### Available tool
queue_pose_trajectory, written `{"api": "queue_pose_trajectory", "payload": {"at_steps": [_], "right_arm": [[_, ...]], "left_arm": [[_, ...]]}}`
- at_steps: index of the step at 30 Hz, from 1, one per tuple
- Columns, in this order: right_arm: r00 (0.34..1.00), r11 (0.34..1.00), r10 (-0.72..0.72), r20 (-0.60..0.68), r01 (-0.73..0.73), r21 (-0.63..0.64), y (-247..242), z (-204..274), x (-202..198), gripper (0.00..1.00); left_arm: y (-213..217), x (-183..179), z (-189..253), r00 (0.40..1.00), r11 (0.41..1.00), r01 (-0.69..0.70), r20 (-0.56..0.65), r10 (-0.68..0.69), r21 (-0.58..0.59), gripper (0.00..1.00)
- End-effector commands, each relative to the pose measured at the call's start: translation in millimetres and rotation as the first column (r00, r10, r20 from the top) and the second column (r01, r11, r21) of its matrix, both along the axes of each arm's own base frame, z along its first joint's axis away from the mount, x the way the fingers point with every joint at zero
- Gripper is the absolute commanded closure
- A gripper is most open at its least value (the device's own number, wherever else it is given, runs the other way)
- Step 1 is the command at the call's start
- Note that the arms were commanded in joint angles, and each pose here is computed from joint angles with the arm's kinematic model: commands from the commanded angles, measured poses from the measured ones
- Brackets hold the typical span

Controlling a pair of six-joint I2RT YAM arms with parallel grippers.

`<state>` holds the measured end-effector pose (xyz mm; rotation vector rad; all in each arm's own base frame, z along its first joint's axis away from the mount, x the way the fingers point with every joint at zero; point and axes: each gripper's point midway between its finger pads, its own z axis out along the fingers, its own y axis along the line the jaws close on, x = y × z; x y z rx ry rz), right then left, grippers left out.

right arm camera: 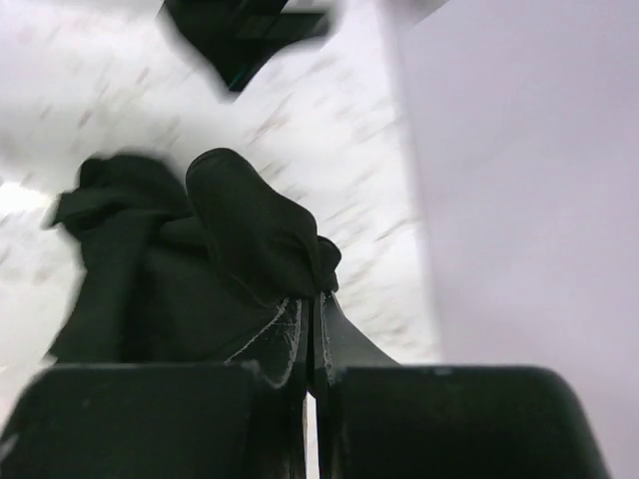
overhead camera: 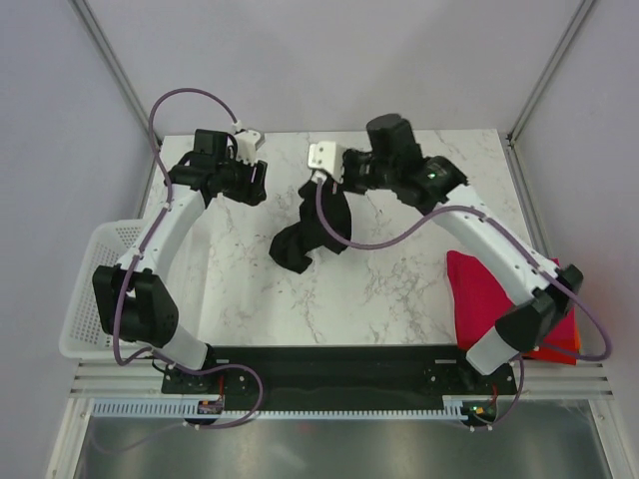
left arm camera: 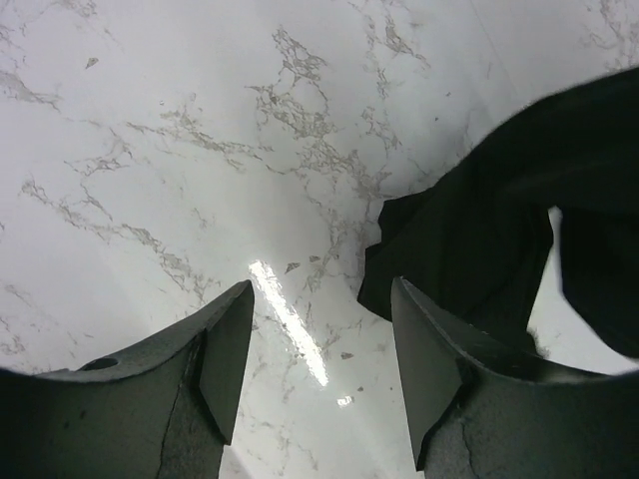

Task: Fold and stack the t-shirts
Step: Flatten the tshirt out

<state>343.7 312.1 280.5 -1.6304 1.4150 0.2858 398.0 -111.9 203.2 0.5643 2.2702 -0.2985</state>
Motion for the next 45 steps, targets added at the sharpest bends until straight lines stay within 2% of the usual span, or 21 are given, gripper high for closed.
{"api": "queue_pose_trajectory", "payload": {"at_steps": [1,4,7,13,18,24,29,38,45], "right_arm": [[0.975,0.975,-0.058,0.213,0.009,0.223,-3,131,-6,1.0],[0.951,0.95,-0.111,0.289,0.016,0.312,-2,179,3,1.0],[0.935,0.944,-0.144,0.325,0.031,0.328,3,190,17,1.0],[0.952,0.965,-0.187,0.241,0.132,0.227,4,116,51,1.0],[0.954,0.953,-0.278,0.115,0.259,0.155,-25,47,88,1.0],[0.926,0.924,-0.378,0.011,0.377,0.069,-61,-11,117,1.0],[0.907,0.906,-0.421,-0.023,0.422,0.03,-72,-30,121,1.0],[0.897,0.899,-0.436,-0.072,0.438,0.008,-74,-40,115,1.0],[0.871,0.876,-0.481,-0.104,0.482,-0.016,-90,-54,114,1.0]], "left_arm": [[8,20,16,0.995,0.999,0.009,0.096,-0.014,0.051,0.36],[8,22,21,0.993,0.998,0.017,0.113,-0.024,0.062,0.36],[8,23,22,0.992,0.998,0.012,0.121,-0.019,0.058,0.36],[6,13,5,0.996,0.999,0.009,0.086,-0.012,0.034,0.36],[-6,-12,-20,0.996,0.997,0.08,0.026,-0.08,-0.018,0.39],[-19,-39,-68,0.985,0.988,0.153,-0.076,-0.152,0.0,0.4],[-23,-43,-99,0.973,0.985,0.169,-0.162,-0.164,0.022,0.43],[-39,-51,-119,0.951,0.978,0.211,-0.232,-0.206,-0.007,0.44],[-50,-72,-127,0.916,0.963,0.267,-0.302,-0.264,-0.032,0.44]]}}
